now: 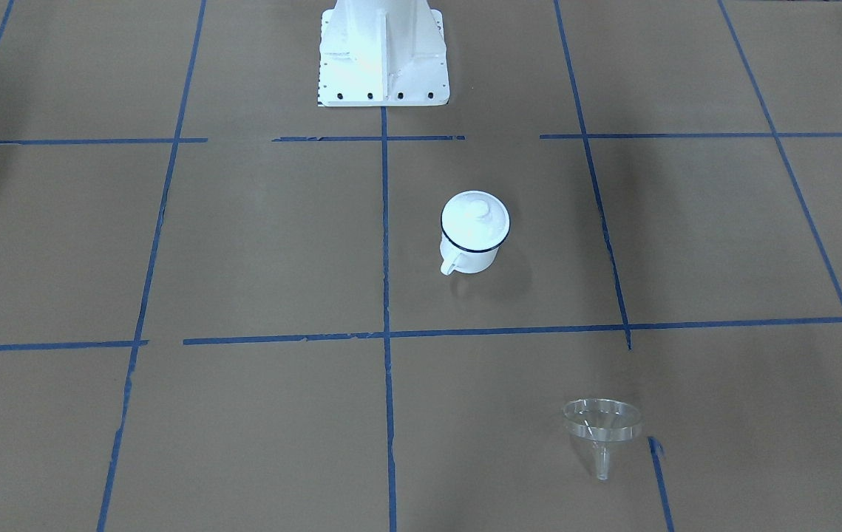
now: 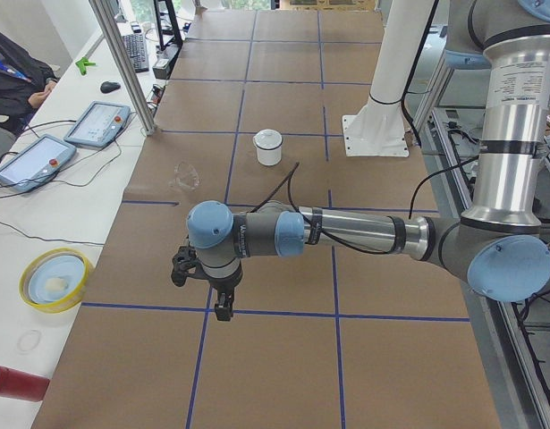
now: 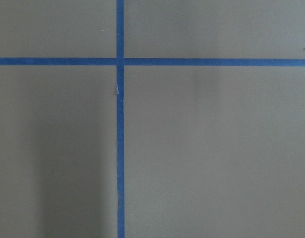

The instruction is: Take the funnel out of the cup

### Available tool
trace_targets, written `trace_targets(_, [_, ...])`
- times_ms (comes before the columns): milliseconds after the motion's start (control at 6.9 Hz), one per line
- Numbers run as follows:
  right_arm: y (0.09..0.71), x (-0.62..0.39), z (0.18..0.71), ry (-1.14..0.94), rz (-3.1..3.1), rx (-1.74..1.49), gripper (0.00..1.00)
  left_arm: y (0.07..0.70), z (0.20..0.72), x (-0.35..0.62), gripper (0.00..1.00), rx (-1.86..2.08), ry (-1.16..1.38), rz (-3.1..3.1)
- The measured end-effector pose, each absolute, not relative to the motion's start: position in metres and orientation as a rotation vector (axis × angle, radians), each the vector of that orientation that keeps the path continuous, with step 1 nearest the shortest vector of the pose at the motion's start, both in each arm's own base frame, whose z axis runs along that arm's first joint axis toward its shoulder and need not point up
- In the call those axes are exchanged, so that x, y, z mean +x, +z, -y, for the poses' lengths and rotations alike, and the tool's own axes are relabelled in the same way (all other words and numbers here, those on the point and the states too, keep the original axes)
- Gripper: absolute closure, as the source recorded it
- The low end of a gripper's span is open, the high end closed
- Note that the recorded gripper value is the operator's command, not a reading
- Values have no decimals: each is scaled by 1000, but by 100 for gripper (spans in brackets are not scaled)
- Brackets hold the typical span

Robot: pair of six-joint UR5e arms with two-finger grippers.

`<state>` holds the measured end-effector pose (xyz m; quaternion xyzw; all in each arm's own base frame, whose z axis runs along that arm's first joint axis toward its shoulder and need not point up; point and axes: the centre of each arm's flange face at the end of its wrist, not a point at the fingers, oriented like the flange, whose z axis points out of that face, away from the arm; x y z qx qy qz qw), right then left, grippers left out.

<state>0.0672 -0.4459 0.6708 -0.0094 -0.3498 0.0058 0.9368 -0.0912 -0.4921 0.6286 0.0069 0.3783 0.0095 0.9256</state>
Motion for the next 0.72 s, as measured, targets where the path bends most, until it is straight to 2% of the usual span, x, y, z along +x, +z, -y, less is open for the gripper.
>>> trace_targets(724, [671,67,446,12,715,-19,0,642,481,-90,0,-8,11,-786])
